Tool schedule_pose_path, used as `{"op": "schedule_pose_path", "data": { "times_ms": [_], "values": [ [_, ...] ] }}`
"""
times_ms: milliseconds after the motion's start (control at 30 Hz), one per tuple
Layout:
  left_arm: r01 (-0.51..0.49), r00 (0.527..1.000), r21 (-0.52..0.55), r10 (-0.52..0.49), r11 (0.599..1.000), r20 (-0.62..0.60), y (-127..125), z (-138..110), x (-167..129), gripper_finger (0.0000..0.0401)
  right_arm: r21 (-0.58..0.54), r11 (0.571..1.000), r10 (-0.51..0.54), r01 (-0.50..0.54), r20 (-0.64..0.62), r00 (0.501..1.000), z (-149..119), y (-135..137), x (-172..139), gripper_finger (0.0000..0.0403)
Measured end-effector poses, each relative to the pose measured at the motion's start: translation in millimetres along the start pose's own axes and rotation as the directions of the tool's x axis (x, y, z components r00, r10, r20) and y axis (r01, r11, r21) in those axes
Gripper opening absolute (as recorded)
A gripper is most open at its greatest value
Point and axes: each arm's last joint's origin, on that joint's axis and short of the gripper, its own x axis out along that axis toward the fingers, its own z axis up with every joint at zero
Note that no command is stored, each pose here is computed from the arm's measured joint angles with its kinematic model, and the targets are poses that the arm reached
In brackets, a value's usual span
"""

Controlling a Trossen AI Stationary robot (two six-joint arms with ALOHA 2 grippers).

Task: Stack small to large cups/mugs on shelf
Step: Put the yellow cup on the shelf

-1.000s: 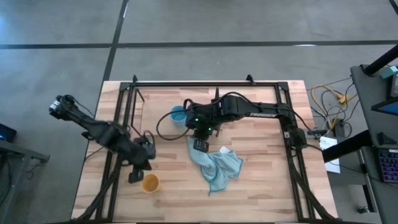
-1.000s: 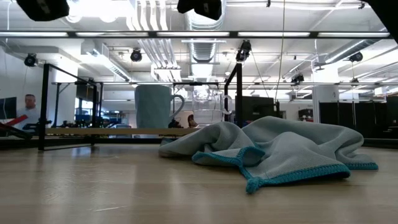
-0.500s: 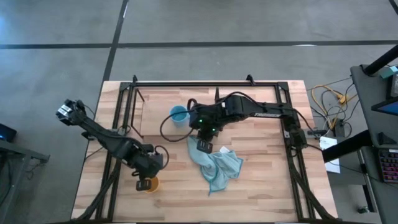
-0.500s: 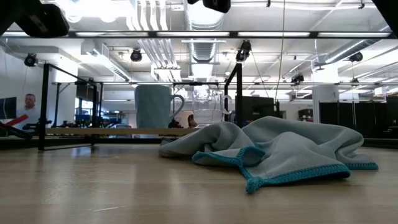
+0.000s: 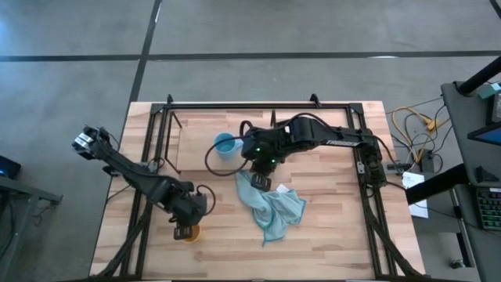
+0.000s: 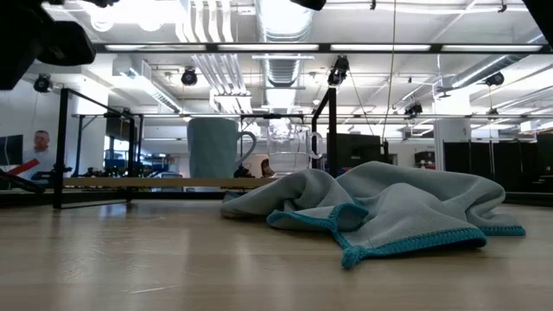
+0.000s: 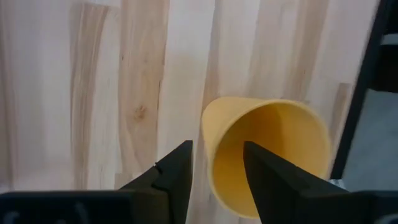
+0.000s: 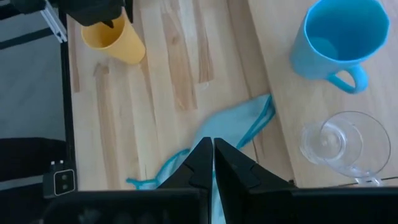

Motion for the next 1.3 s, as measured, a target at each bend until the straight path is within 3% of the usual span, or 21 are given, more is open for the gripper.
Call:
{"op": "schedule_pose_path", "data": {
  "times_ms": [500, 867, 1300],
  "values": [
    [-0.044, 0.997, 0.007, 0.044, 0.999, -0.062, -1.6, 3.6, 19.3, 0.0126, 0.016, 1.0, -0.004, 0.004, -0.013, 1.0, -1.4, 0.2, 0.0, 0.0009],
    [-0.045, 0.996, 0.057, 0.049, 0.997, -0.073, -0.7, 3.6, 21.1, 0.0008, 0.012, 1.0, -0.003, 0.003, -0.013, 1.0, -1.5, 0.3, 0.0, 0.0009],
    [-0.15, 0.972, 0.067, 0.16, 0.986, -0.171, 13.9, -12.4, -10.5, 0.0001, 0.004, 1.0, -0.003, 0.003, -0.012, 1.0, -1.4, 0.3, 0.0, 0.0008]
  ]
}}
